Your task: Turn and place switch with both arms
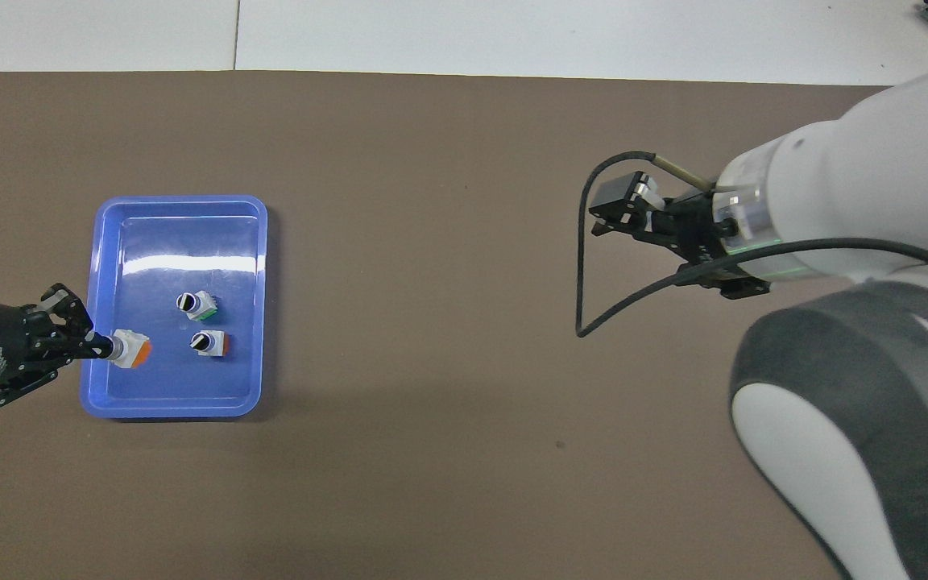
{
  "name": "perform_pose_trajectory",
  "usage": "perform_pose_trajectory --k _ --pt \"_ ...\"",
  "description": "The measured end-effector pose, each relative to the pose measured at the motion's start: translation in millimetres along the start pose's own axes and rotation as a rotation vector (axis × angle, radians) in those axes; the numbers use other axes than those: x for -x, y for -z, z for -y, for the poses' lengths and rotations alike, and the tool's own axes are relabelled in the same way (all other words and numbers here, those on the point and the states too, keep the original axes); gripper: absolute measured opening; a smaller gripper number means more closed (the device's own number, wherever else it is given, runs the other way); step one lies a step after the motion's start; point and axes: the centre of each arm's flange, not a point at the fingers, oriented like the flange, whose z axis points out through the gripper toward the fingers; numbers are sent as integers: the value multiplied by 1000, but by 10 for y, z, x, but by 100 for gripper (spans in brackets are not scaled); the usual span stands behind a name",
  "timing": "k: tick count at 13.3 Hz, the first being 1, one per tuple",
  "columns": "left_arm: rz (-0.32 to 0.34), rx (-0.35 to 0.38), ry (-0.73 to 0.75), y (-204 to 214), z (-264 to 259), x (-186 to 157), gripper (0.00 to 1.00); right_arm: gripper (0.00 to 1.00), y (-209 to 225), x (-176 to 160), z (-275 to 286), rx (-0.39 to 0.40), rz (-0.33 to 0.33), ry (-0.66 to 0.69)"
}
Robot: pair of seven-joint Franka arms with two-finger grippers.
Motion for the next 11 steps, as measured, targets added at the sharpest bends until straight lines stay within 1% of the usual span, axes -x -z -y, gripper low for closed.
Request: perform_pose_trajectory --k 2,5,6,9,11 --pt "-13 4 -34 -291 118 -61 10 100 145 -217 -435 45 8 142" --pt "-27 4 -69 -754 196 -66 10 100 355 -486 -984 132 -32 294" --pt "-25 0 -83 -902 182 -92 10 100 406 -537 -1118 152 -34 335" --pt "-1 -19 -158 -1254 138 -185 10 100 513 -577 -1315 190 -25 387" --pt "-27 0 -195 -1406 78 -261 10 100 514 -547 -1334 199 -5 386"
